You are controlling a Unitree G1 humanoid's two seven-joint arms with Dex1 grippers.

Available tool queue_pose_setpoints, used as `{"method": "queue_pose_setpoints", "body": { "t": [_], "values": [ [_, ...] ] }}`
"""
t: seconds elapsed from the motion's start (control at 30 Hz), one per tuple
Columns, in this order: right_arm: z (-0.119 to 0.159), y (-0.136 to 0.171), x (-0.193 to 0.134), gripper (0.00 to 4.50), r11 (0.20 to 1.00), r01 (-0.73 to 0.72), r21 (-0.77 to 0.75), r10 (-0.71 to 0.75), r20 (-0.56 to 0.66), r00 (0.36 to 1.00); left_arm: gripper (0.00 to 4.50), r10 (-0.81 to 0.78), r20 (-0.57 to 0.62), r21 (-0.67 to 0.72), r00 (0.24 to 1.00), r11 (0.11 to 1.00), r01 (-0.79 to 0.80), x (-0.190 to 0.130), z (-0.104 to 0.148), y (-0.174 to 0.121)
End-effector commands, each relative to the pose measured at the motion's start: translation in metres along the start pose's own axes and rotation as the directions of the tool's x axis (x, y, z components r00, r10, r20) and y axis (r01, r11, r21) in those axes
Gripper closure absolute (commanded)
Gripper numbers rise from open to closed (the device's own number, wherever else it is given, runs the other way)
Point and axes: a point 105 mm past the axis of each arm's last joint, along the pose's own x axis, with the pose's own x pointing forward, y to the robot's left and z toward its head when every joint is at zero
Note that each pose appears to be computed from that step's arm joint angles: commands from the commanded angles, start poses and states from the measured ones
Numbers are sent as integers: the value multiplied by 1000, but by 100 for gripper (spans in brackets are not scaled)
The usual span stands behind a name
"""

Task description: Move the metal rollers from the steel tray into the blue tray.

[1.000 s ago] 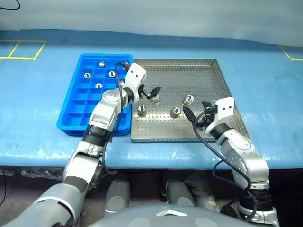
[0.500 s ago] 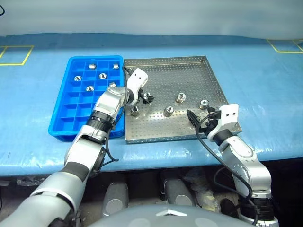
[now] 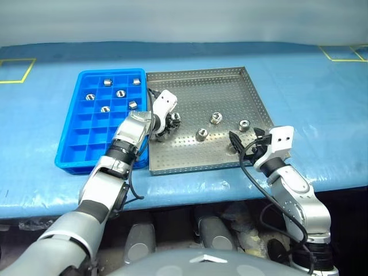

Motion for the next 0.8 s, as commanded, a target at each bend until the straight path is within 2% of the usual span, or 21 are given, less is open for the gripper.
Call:
{"method": "queue_pose_setpoints", "body": {
  "t": [0.03,0.1,0.17,0.27,0.37,0.47,0.53,0.7,0.8],
  "values": [
    [12,0,-1,0,999,4,-36,-2,51,999,280,47,223,64,974,996,-63,-19,28,6],
    [11,1,1,0,999,-7,-47,9,45,999,280,59,326,41,943,996,-77,-30,39,5],
    [11,4,6,0,998,-29,-57,32,42,999,280,137,447,-25,884,990,-140,-50,56,10],
    [15,6,15,0,997,-51,-65,54,48,997,280,311,496,-99,811,948,-304,-74,59,26],
    [19,12,27,0,993,-90,-79,94,52,994,280,513,547,-211,662,849,-484,-106,58,43],
    [20,19,37,0,986,-137,-95,142,43,989,280,641,543,-291,542,750,-595,-130,52,53],
    [22,27,45,0,978,-180,-108,185,37,982,280,721,488,-355,492,679,-643,-141,35,64],
    [25,39,55,0,963,-239,-123,244,32,969,280,818,393,-425,420,567,-706,-159,6,84],
    [23,44,57,0,957,-260,-127,265,25,964,280,823,355,-407,443,563,-720,-160,-8,89]
  ]
}}
